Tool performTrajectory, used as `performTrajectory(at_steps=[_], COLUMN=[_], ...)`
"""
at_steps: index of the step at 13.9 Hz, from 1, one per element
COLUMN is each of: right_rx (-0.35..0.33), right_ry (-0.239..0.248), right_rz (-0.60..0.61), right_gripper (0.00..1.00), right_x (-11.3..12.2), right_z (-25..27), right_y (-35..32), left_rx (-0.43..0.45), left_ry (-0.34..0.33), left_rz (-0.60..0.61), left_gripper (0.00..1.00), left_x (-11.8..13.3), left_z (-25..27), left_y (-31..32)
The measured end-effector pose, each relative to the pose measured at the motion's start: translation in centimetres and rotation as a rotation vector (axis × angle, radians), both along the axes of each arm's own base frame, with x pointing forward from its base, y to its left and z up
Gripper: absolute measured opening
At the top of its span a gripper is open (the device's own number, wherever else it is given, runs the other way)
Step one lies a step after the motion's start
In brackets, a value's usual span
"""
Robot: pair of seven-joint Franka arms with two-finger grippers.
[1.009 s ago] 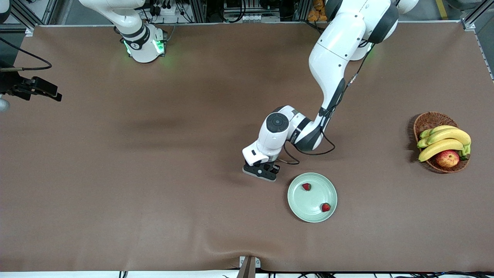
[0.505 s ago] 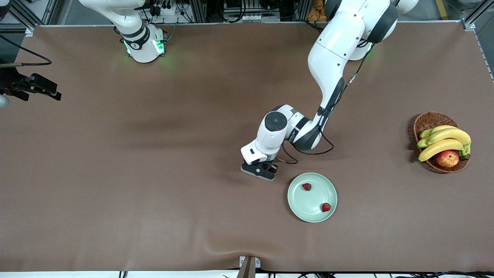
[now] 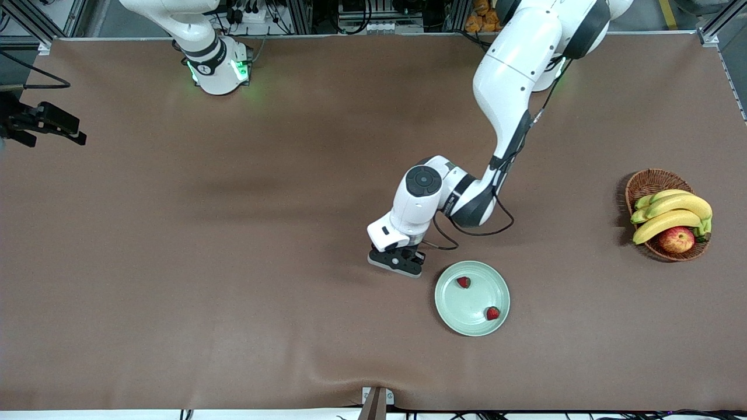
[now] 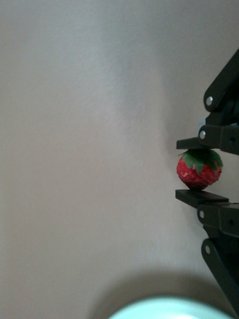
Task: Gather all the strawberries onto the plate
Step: 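Carry the strawberry to the plate with the left gripper and release it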
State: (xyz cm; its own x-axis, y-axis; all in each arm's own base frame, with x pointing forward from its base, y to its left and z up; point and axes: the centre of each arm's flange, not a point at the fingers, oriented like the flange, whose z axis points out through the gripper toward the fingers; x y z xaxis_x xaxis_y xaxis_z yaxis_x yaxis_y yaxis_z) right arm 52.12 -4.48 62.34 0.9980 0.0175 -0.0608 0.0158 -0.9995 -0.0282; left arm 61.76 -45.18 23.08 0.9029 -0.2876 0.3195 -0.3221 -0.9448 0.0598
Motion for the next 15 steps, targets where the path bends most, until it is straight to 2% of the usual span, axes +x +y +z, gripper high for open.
performTrajectory(at_steps=[6, 10, 15], right_rx=[-0.003, -0.006, -0.007], right_ry=[-0.004, -0.007, -0.011], right_rz=[-0.048, -0.095, -0.116], right_gripper=[1.00, 1.00, 1.00], right_x=[0.0, 0.0, 0.0], right_z=[0.3, 0.4, 0.7], right_y=[-0.2, -0.2, -0.3], left_rx=[0.076, 0.122, 0.138], left_ry=[-0.002, 0.001, 0.017], left_rz=[-0.052, -0.103, -0.114], left_gripper=[0.37, 0.37, 0.37], left_x=[5.3, 8.0, 8.8], left_z=[4.7, 3.9, 2.3], left_y=[8.6, 15.0, 17.6])
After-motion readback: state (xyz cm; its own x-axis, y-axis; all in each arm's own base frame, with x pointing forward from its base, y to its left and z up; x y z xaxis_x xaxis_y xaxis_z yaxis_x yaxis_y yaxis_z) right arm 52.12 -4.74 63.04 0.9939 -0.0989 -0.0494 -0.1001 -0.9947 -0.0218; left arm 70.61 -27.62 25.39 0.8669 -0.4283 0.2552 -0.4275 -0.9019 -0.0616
